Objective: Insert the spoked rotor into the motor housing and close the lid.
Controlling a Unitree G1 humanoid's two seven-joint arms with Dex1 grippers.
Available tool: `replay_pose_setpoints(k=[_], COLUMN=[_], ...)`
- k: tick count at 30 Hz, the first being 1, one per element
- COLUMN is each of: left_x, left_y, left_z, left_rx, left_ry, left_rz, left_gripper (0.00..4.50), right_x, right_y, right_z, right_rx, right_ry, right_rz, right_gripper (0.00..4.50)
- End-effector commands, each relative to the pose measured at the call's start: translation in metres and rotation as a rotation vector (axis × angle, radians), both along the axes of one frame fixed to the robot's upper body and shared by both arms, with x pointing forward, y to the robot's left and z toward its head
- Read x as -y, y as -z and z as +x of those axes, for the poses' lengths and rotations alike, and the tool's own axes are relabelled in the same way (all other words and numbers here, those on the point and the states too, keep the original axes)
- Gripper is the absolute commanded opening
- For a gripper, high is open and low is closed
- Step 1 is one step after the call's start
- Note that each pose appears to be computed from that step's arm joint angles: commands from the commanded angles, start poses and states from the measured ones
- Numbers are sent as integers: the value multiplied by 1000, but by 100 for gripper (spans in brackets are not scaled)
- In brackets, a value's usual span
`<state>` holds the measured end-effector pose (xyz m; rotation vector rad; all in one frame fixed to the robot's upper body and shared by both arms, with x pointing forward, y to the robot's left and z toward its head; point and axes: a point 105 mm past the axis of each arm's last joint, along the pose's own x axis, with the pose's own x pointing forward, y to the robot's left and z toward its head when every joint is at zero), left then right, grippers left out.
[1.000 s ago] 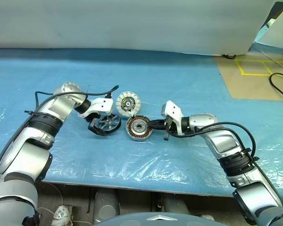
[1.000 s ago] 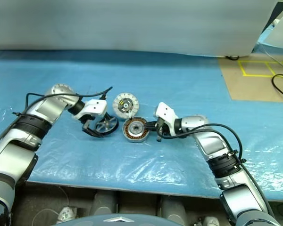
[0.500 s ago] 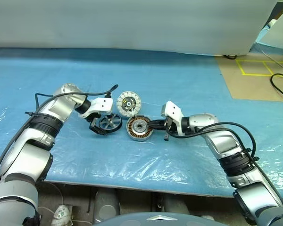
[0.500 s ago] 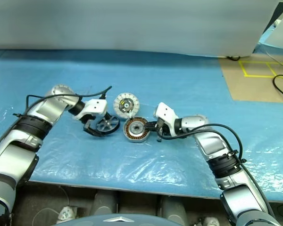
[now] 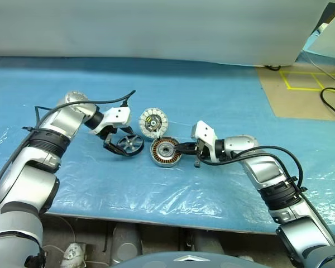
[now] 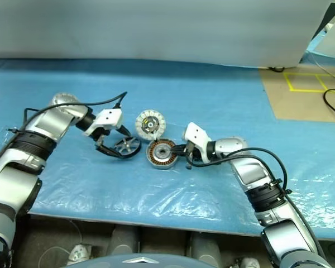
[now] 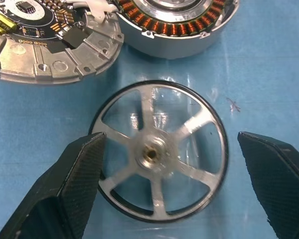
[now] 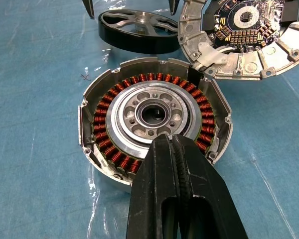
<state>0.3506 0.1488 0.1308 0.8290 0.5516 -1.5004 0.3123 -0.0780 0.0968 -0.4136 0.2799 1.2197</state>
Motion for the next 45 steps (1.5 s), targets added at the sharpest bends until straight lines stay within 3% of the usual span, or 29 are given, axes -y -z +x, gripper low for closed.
replay_pose_setpoints(k=[1,8,21,24,27,45], left_x=[5,1,-2,-2,-2,-8], left_y=[-19,-24,-33,-31,-29,-5], left_z=[8,15,3,2,1,3], left_rx=[85,91,92,93,91,53], left_ry=[22,10,36,35,33,3], left_rz=[-35,-11,10,9,11,80], left_gripper=[449,449,449,392,300,300], right_x=[-1,0,-2,-1,-1,3], right_y=[0,-1,0,1,2,8], right_z=[-4,-5,-4,-4,-4,-4], right_rx=[7,7,1,3,3,0], right_ry=[-18,-18,-12,-20,-25,-8], right_rz=[-15,-17,-15,-24,-27,-27], right_gripper=[4,4,4,0,0,0])
